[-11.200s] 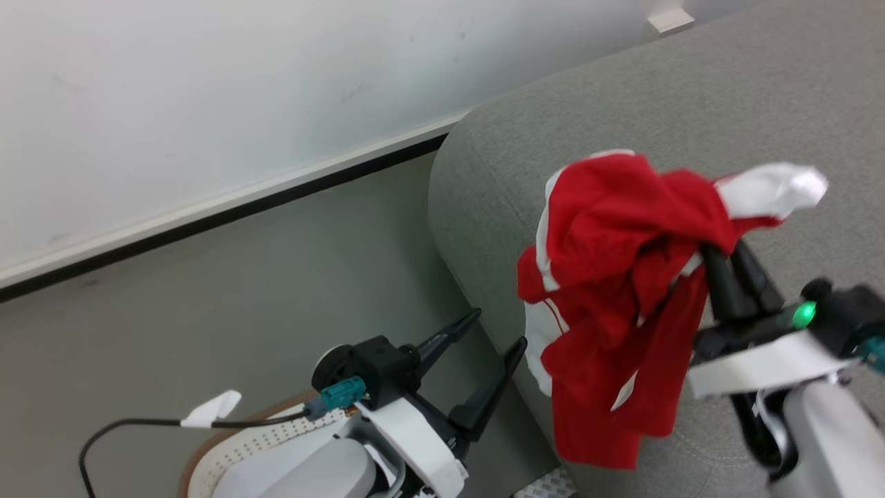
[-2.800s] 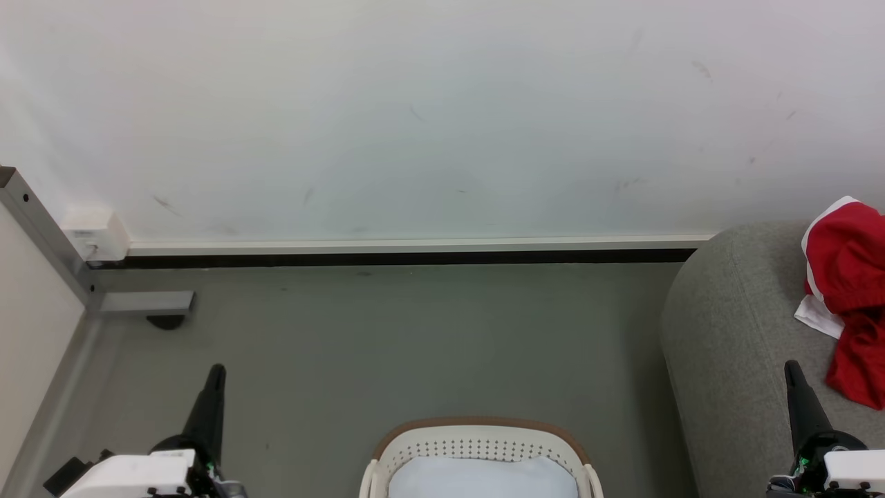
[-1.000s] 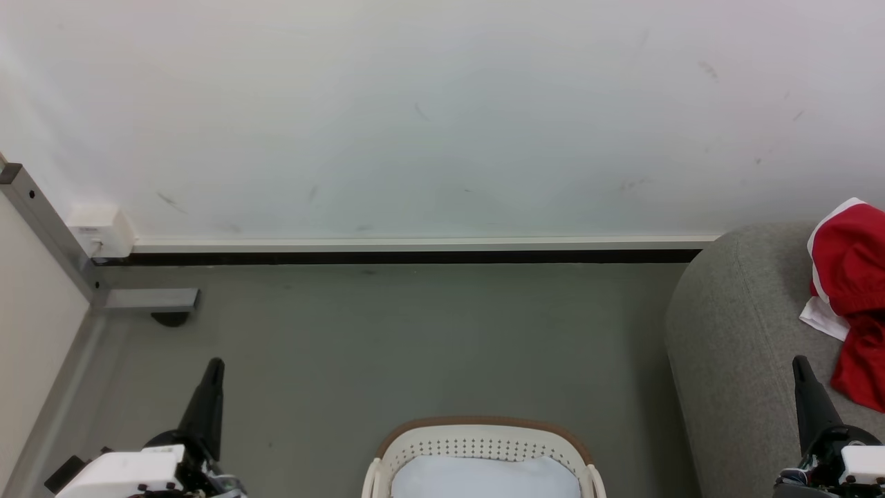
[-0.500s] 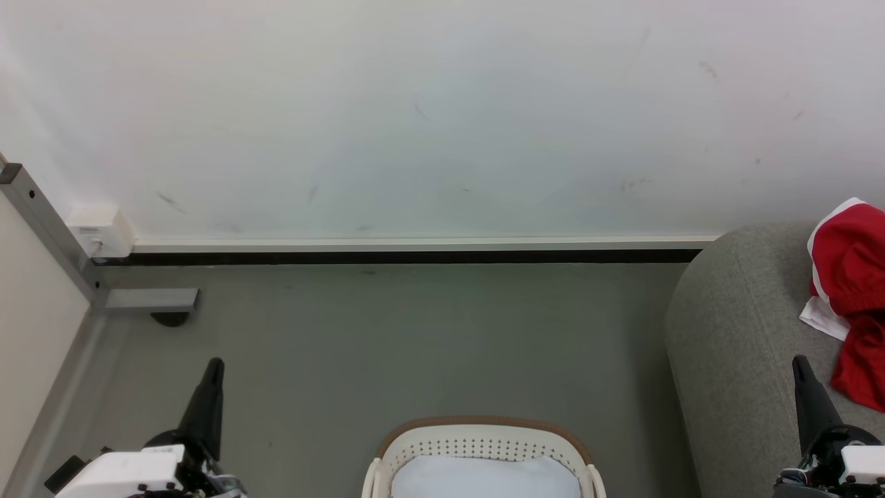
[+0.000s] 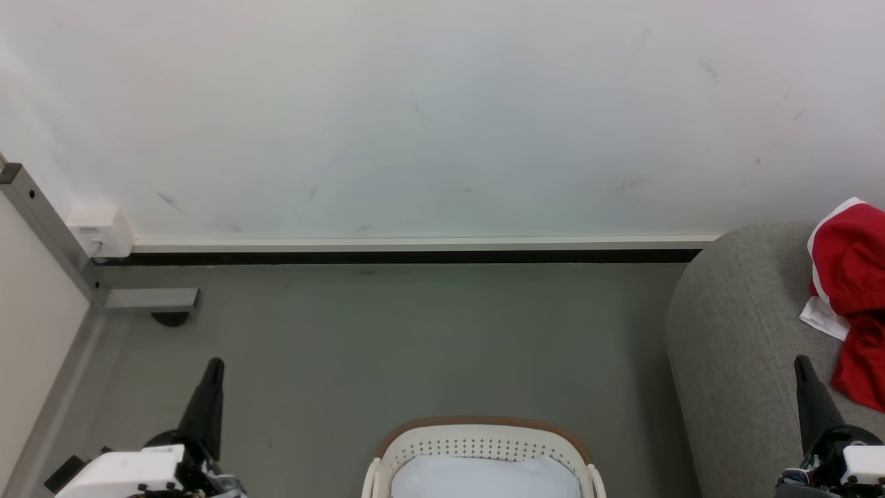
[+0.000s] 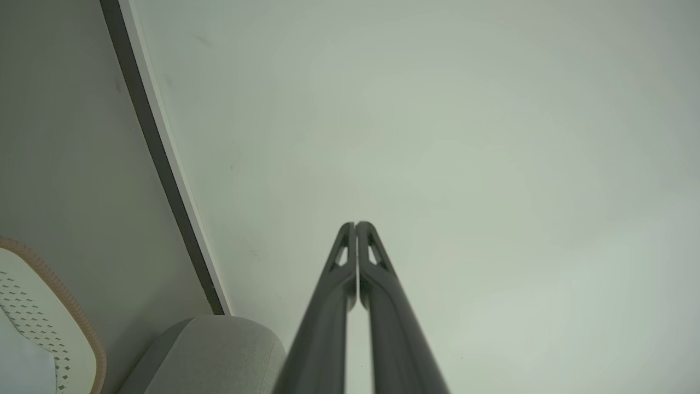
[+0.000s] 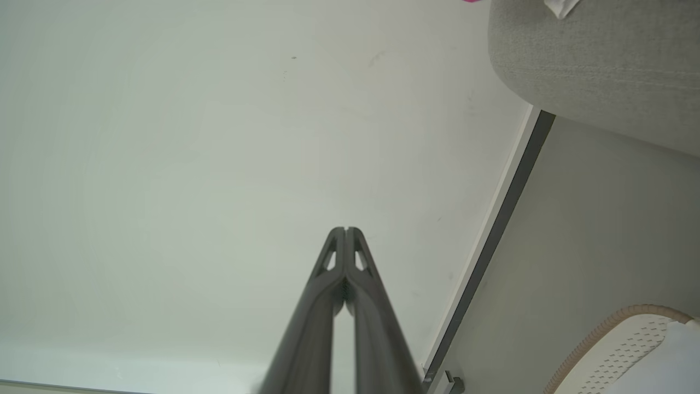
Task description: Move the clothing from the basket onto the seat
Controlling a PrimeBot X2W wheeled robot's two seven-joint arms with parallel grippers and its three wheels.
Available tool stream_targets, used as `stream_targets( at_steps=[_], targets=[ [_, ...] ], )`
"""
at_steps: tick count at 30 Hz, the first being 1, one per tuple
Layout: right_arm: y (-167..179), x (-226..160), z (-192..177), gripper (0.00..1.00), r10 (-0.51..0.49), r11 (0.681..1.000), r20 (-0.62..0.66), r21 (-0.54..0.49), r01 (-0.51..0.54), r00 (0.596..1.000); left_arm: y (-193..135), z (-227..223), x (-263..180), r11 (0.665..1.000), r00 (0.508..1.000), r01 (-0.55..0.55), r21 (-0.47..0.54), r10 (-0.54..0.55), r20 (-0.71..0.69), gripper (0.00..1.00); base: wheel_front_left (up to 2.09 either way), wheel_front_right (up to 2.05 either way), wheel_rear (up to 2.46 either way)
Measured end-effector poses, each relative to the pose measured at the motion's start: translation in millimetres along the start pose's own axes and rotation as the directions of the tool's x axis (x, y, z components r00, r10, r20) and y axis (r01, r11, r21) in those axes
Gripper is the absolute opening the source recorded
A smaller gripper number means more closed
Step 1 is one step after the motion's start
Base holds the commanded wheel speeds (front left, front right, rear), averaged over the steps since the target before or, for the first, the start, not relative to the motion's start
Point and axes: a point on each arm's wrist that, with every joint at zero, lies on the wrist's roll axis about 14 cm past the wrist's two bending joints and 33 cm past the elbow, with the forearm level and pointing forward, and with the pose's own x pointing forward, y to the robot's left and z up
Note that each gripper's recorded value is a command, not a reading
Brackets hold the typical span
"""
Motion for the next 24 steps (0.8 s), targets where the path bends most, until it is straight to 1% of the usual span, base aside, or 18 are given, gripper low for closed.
stream_targets(
  at_steps=[24],
  targets=[
    [0.4, -0.5, 0.1, 0.00, -0.003, 1.000, -0.001, 0.001, 0.003, 1.000, -0.2, 0.0, 0.0, 1.000, 1.000, 0.001, 0.000, -0.001, 0.000, 0.00, 0.00, 0.00, 0.00]
  ],
)
